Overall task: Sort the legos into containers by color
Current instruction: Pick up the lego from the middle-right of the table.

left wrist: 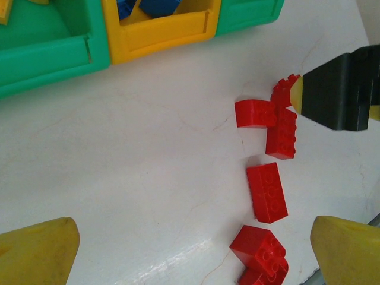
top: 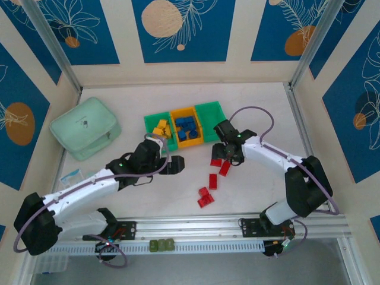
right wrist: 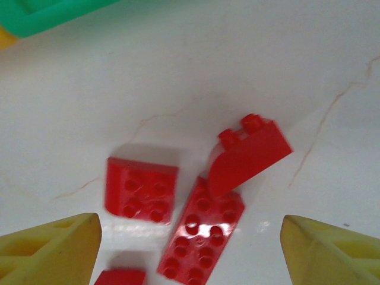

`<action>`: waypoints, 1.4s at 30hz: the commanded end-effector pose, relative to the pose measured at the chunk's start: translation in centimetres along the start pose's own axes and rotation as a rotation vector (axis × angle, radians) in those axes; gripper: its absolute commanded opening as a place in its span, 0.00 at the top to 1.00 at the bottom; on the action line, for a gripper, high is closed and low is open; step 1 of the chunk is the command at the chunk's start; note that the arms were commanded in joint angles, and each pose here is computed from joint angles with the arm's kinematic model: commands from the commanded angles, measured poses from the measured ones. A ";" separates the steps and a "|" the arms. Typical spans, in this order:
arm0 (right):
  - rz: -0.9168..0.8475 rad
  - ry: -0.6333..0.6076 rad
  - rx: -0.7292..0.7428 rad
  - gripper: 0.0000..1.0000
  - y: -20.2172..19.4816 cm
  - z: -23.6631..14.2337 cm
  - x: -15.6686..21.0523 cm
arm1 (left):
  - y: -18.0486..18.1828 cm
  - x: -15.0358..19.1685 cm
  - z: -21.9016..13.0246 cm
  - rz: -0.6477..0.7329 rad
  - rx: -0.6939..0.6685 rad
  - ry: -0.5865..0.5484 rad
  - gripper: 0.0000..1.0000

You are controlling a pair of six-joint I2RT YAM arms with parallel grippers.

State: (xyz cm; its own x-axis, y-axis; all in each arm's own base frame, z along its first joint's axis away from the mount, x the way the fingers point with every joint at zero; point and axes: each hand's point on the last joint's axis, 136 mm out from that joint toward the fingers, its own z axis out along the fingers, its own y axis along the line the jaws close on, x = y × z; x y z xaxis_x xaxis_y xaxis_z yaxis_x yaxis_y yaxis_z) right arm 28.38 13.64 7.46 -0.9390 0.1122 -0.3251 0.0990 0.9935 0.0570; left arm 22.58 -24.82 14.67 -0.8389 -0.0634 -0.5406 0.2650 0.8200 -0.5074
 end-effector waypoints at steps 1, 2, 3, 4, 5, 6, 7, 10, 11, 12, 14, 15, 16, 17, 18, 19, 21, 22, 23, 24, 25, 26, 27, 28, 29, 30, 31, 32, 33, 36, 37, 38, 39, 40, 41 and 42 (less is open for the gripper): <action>0.083 0.009 -0.009 0.19 -1.0 1.4 -0.5 | -0.7 -0.7 0.4 0.001 0.014 -0.029 0.01; 0.092 0.010 -0.013 0.19 -1.1 1.7 -0.7 | -0.8 -0.7 0.5 0.002 0.017 -0.028 0.01; 0.096 0.010 -0.017 0.19 -1.1 2.1 -0.9 | -1.0 -0.7 0.7 0.003 0.022 -0.024 0.01; 0.096 0.007 -0.019 0.19 -1.2 2.3 -1.2 | -1.1 -0.8 0.7 0.002 0.024 -0.024 0.01; 0.103 0.013 -0.018 0.19 -1.3 2.7 -1.4 | -1.2 -0.9 0.8 0.002 0.024 -0.024 0.01; 0.112 0.018 -0.027 0.19 -1.2 2.9 -1.6 | -1.2 -0.9 0.9 0.002 0.021 -0.021 0.01; 0.119 0.023 -0.037 0.20 -1.2 3.2 -1.8 | -1.2 -0.8 1.0 0.003 0.019 -0.017 0.01; 0.132 0.036 -0.056 0.22 -0.8 3.8 -2.0 | -1.3 -0.8 1.3 0.004 0.018 -0.011 0.01; 0.136 0.040 -0.050 0.23 -0.9 4.0 -2.0 | -1.3 -0.7 1.4 0.005 0.017 -0.008 0.01; 0.142 0.049 -0.044 0.24 -0.9 4.3 -1.9 | -1.3 -0.7 1.4 0.006 0.017 -0.004 0.01; 0.148 0.064 -0.036 0.27 -1.0 4.7 -1.7 | -1.2 -0.7 1.5 0.006 0.014 -0.002 0.01; 0.150 0.068 -0.035 0.29 -1.0 4.8 -1.6 | -1.2 -0.6 1.5 0.006 0.013 -0.001 0.01; 0.150 0.073 -0.035 0.31 -1.0 5.0 -1.5 | -1.2 -0.6 1.5 0.006 0.013 -0.001 0.01; 0.151 0.077 -0.035 0.33 -0.9 5.1 -1.4 | -1.2 -0.7 1.5 0.008 0.012 -0.001 0.01; 0.151 0.076 -0.034 0.35 -1.0 5.2 -1.4 | -1.3 -0.7 1.4 0.010 0.012 -0.002 0.01; 0.149 0.077 -0.032 0.37 -1.0 5.3 -1.4 | -1.3 -0.8 1.4 0.011 0.010 -0.001 0.01; 0.146 0.075 -0.032 0.42 -1.1 5.4 -1.4 | -1.2 -0.8 1.3 0.015 0.004 -0.002 0.01; 0.145 0.075 -0.031 0.44 -1.1 5.4 -1.3 | -1.2 -0.8 1.2 0.015 0.002 -0.001 0.01; 0.142 0.076 -0.031 0.46 -1.1 5.4 -1.3 | -1.2 -0.8 1.2 0.015 0.002 -0.003 0.01; 0.139 0.075 -0.030 0.48 -1.1 5.4 -1.3 | -1.2 -0.9 1.2 0.015 0.003 -0.005 0.01; 0.138 0.071 -0.030 0.50 -1.2 5.3 -1.4 | -1.2 -0.9 1.2 0.015 0.003 -0.005 0.01; 0.135 0.071 -0.028 0.52 -1.2 5.4 -1.4 | -1.3 -0.9 1.2 0.014 0.004 -0.006 0.01; 0.130 0.069 -0.028 0.54 -1.2 5.3 -1.4 | -1.3 -1.0 1.2 0.015 0.004 -0.006 0.01; 0.130 0.067 -0.029 0.55 -1.2 5.3 -1.5 | -1.3 -1.1 1.1 0.015 0.004 -0.009 0.01; 0.128 0.066 -0.029 0.57 -1.2 5.2 -1.6 | -1.3 -1.0 1.1 0.016 0.002 -0.007 0.01; 0.125 0.061 -0.030 0.59 -1.2 5.1 -1.7 | -1.3 -1.1 1.1 0.016 0.001 -0.008 0.01; 0.124 0.057 -0.032 0.60 -1.2 5.0 -1.8 | -1.3 -1.1 1.0 0.017 0.000 -0.010 0.01; 0.120 0.053 -0.036 0.62 -1.1 4.9 -1.9 | -1.4 -1.2 0.9 0.020 0.000 -0.012 0.01; 0.118 0.048 -0.041 0.64 -1.0 4.8 -2.0 | -1.3 -1.2 0.9 0.021 -0.003 -0.013 0.01; 0.104 0.040 -0.053 0.69 -0.8 4.5 -2.3 | -1.2 -1.4 0.7 0.027 -0.011 -0.017 0.01; 0.094 0.037 -0.062 0.70 -0.6 4.3 -2.5 | -1.3 -1.5 0.6 0.030 -0.012 -0.020 0.01; 0.084 0.034 -0.070 0.72 -0.4 4.1 -2.6 | -1.3 -1.5 0.6 0.032 -0.014 -0.021 0.01; 0.078 0.029 -0.070 0.73 -0.4 3.8 -2.8 | -1.3 -1.6 0.4 0.039 -0.014 -0.021 0.01; 0.071 0.021 -0.074 0.74 -0.3 3.5 -3.1 | -1.3 -1.7 0.2 0.047 -0.017 -0.022 0.01; 0.061 0.012 -0.077 0.75 -0.1 3.1 -3.4 | -1.2 -1.8 0.0 0.058 -0.032 -0.024 0.01; 0.050 -0.002 -0.080 0.76 0.0 2.6 -3.8 | -0.9 -2.0 -0.4 0.067 -0.052 -0.028 0.01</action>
State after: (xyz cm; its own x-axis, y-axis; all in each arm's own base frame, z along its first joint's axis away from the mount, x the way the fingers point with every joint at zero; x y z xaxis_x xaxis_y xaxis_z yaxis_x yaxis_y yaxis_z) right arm 31.72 12.57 3.52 -0.9437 0.1905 -0.2704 0.1647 0.9796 0.1152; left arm 23.60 -25.66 14.50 -0.8364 -0.0420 -0.5465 0.2670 0.8396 -0.4731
